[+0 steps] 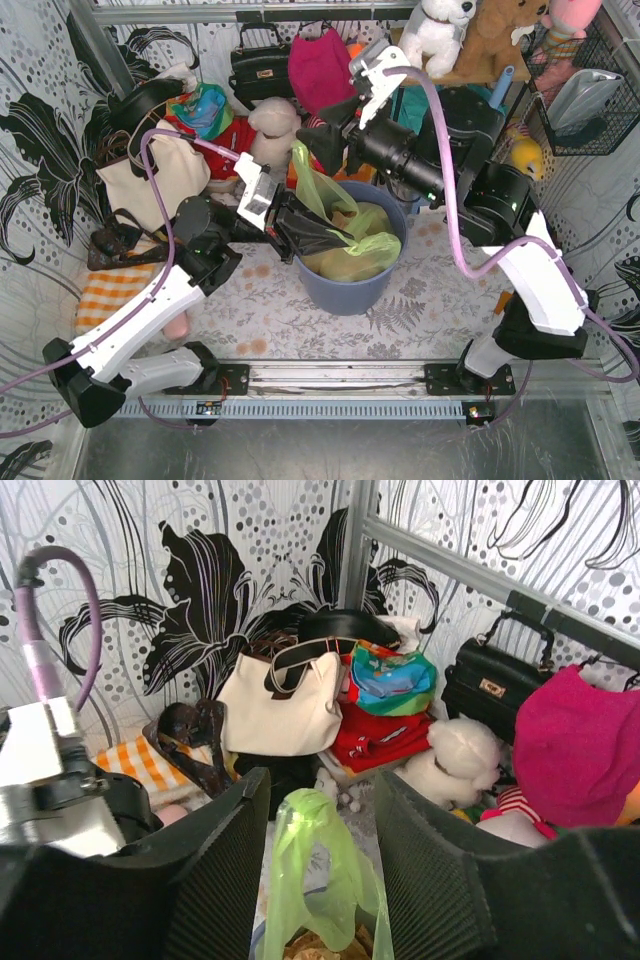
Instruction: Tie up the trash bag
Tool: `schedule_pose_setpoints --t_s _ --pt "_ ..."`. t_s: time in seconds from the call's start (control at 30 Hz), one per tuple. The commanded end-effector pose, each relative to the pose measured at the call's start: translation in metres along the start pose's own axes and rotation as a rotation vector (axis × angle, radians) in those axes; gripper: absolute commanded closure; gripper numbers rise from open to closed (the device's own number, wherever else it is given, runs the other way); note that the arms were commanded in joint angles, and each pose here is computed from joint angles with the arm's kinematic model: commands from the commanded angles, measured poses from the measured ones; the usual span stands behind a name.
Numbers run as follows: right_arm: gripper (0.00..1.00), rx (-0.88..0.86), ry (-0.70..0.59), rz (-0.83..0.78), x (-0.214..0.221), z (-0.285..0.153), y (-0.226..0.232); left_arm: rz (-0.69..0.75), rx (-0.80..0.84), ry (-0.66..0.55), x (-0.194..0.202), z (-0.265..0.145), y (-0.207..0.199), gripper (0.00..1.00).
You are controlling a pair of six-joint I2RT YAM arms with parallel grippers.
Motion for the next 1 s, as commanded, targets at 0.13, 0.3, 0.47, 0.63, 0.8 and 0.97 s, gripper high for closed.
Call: schedule_pose_setpoints --t_s 0.13,0.3,0.47,0.63,0.8,0.97 --pt "0.53 -0.033 0.108 0.095 0.015 0.003 -0.008 0.041 0.008 -0.037 -0.013 -0.003 -0.007 0.98" --pt "0.52 -0.044 0.143 0.117 0.025 0.007 -0.007 0.039 0.008 -0.037 -0.015 -0.002 -0.006 0.98" --pt "0.51 -0.043 0.162 0.123 0.033 0.014 -0.007 0.035 0.006 -0.033 -0.014 -0.002 -0.005 0.98" --pt "0.55 -0.025 0.155 0.117 0.033 0.018 -0.009 0.038 0.003 -0.033 -0.016 -0.002 -0.006 0.98" --pt "0.57 -0.010 0.183 0.117 0.045 0.030 -0.012 0.041 0.001 -0.034 -0.017 -0.002 -0.006 0.98" --pt "0.57 0.005 0.198 0.126 0.048 0.030 -0.013 0.038 0.000 -0.027 -0.015 -0.002 -0.005 0.98"
Point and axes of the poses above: each gripper's point midway between its finger pads, its own z axis out along the fingers, its own y axis along the line the jaws close on, x = y × z, the point moved 4 cm from there along -z, back along the fingers, and after that the axes turned 14 degrees about z, right-handed, at the moved point
